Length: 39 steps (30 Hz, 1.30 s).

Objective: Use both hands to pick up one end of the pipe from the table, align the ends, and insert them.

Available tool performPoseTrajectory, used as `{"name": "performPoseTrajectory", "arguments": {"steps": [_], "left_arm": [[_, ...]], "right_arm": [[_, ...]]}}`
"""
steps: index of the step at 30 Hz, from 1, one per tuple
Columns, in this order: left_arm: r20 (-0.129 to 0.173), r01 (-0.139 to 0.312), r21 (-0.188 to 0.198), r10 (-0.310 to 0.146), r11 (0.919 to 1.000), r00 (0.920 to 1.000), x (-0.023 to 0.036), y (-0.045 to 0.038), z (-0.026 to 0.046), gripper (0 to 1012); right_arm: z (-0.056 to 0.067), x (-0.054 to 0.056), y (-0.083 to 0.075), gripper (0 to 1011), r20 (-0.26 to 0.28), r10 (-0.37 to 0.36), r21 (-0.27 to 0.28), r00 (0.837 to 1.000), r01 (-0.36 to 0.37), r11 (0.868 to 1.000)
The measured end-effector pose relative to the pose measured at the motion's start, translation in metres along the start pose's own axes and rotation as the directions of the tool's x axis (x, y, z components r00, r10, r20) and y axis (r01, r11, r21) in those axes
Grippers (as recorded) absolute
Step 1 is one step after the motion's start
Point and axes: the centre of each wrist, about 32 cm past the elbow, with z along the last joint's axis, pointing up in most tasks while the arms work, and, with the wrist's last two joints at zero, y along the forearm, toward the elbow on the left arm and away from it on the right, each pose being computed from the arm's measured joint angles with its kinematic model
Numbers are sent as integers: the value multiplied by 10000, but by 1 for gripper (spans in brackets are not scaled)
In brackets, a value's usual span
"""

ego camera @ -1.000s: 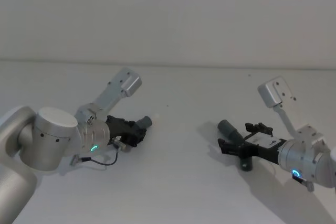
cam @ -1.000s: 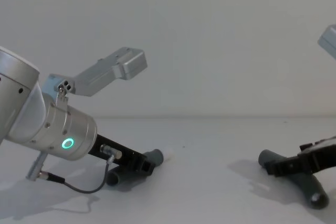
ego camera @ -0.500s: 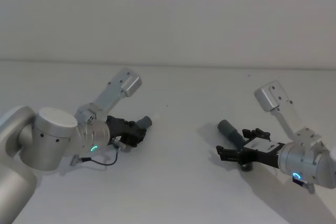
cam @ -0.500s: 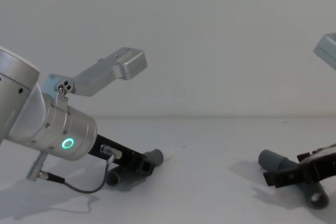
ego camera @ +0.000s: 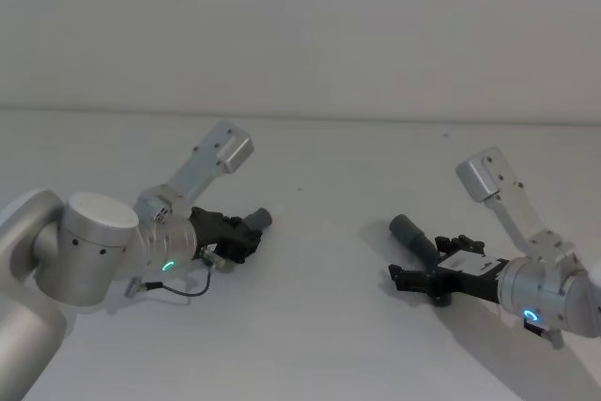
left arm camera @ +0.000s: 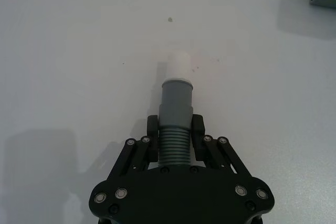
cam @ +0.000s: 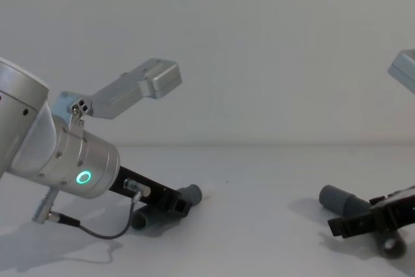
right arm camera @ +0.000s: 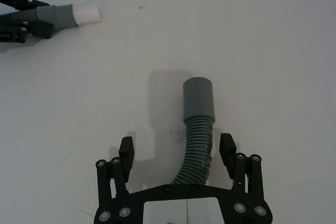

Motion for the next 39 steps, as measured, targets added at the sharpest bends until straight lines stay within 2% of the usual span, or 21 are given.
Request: {"name": "performPoseTrajectory", "arguments": {"steps": [8, 15, 16, 22, 23, 26, 27, 32, 39], "left_arm": [[0, -1, 0, 1, 10000, 10000, 0, 0, 0, 357], [0, -1, -1, 1, 10000, 10000, 0, 0, 0, 357], [0, 0, -1, 0, 10000, 10000, 0, 0, 0, 357], [0, -1, 0, 1, 10000, 10000, 0, 0, 0, 357], [0, 0, -1, 0, 10000, 10000, 0, 0, 0, 357], [0, -1, 0, 1, 10000, 10000, 0, 0, 0, 357], [0, 0, 0, 0, 10000, 10000, 0, 0, 0, 357], [0, 0, 0, 0, 10000, 10000, 0, 0, 0, 357], [-1, 1, -1, -1, 10000, 10000, 0, 0, 0, 357]], "right_arm": [[-9, 15, 16, 993, -96, -52, -52, 9999, 52, 10000], [-14, 23, 25, 825, -152, -82, -83, 9999, 81, 9999], [-14, 23, 25, 825, -152, -82, -83, 9999, 81, 9999], [-17, 26, 30, 619, -180, -99, -95, 9998, 97, 9999], [-17, 26, 30, 619, -182, -101, -97, 9998, 100, 9999], [-18, 28, 31, 484, -189, -107, -102, 9998, 105, 9999], [-18, 28, 31, 484, -190, -108, -102, 9998, 106, 9999], [-18, 29, 32, 299, -198, -114, -108, 9997, 112, 9999], [-17, 29, 34, 283, -205, -116, -109, 9997, 113, 9999]]}}
